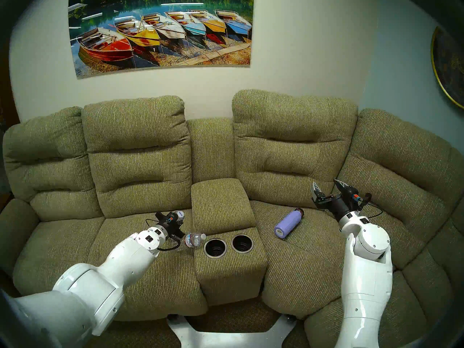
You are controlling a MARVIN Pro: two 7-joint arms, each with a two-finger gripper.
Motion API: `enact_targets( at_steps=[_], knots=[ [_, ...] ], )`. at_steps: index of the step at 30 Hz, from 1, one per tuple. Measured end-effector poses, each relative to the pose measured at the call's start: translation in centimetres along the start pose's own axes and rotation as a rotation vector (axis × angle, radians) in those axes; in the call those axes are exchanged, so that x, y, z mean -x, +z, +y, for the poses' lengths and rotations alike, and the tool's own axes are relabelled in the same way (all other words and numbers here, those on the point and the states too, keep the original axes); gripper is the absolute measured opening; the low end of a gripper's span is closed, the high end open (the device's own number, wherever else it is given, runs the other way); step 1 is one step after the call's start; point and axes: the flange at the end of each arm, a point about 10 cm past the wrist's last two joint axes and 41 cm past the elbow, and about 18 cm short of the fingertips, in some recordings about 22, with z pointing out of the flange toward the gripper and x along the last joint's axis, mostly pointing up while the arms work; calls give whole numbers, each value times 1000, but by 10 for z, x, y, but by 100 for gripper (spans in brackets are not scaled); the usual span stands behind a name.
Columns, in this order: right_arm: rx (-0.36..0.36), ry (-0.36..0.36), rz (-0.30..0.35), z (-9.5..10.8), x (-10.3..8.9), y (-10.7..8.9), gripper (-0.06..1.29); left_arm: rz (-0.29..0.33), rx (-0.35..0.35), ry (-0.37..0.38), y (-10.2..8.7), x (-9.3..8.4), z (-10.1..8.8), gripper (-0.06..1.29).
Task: Take bottles out of cup holder
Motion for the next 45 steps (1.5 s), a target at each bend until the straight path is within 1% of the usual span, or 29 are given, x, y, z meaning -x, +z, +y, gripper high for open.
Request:
enact_targets(
  at_steps=[3, 5, 8, 10, 11, 12, 13, 16, 17, 20, 22, 24, 26, 29, 30, 31, 33, 36, 45],
  knots=[
    [0, 0, 0, 0, 0, 0, 122, -4, 0, 3, 4, -3, 0, 36],
    [0, 0, 0, 0, 0, 0, 122, -8, 0, 7, 7, -4, 1, 42],
    [0, 0, 0, 0, 0, 0, 122, -13, -2, 10, 9, -6, 0, 47],
    [0, 0, 0, 0, 0, 0, 122, -15, -2, 13, 11, -7, 0, 54],
    [0, 0, 0, 0, 0, 0, 122, -16, -2, 16, 12, -8, 0, 75],
    [0, 0, 0, 0, 0, 0, 122, -16, -3, 18, 13, -8, 0, 101],
    [0, 0, 0, 0, 0, 0, 122, -16, -3, 19, 13, -9, 0, 106],
    [0, 0, 0, 0, 0, 0, 122, -5, -8, 17, 15, -12, -1, 106],
    [0, 0, 0, 0, 0, 0, 122, 5, -11, 12, 16, -15, -2, 109],
    [0, 0, 0, 0, 0, 0, 122, 60, -15, -15, 19, -25, -5, 118],
    [0, 0, 0, 0, 0, 0, 122, 114, -14, -36, 21, -36, -6, 120],
    [0, 0, 0, 0, 0, 0, 122, 183, -11, -62, 25, -51, -9, 120],
    [0, 0, 0, 0, 0, 0, 122, 237, -8, -83, 27, -63, -9, 120],
    [0, 0, -1, 0, 0, 0, 122, 329, 6, -118, 29, -83, -8, 120],
    [0, 0, -1, 0, 0, 0, 122, 346, 11, -125, 30, -87, -7, 120],
    [0, 0, -1, 0, 0, 0, 122, 377, 23, -136, 30, -93, -5, 120],
    [0, 1, -1, 0, 1, 0, 122, 398, 32, -144, 29, -97, -3, 120],
    [0, 1, -2, 0, 1, 0, 122, 447, 60, -165, 28, -105, 5, 120],
    [-1, 3, -5, 0, 2, 0, 122, 553, 154, -193, 19, -123, 29, 120]
  ],
)
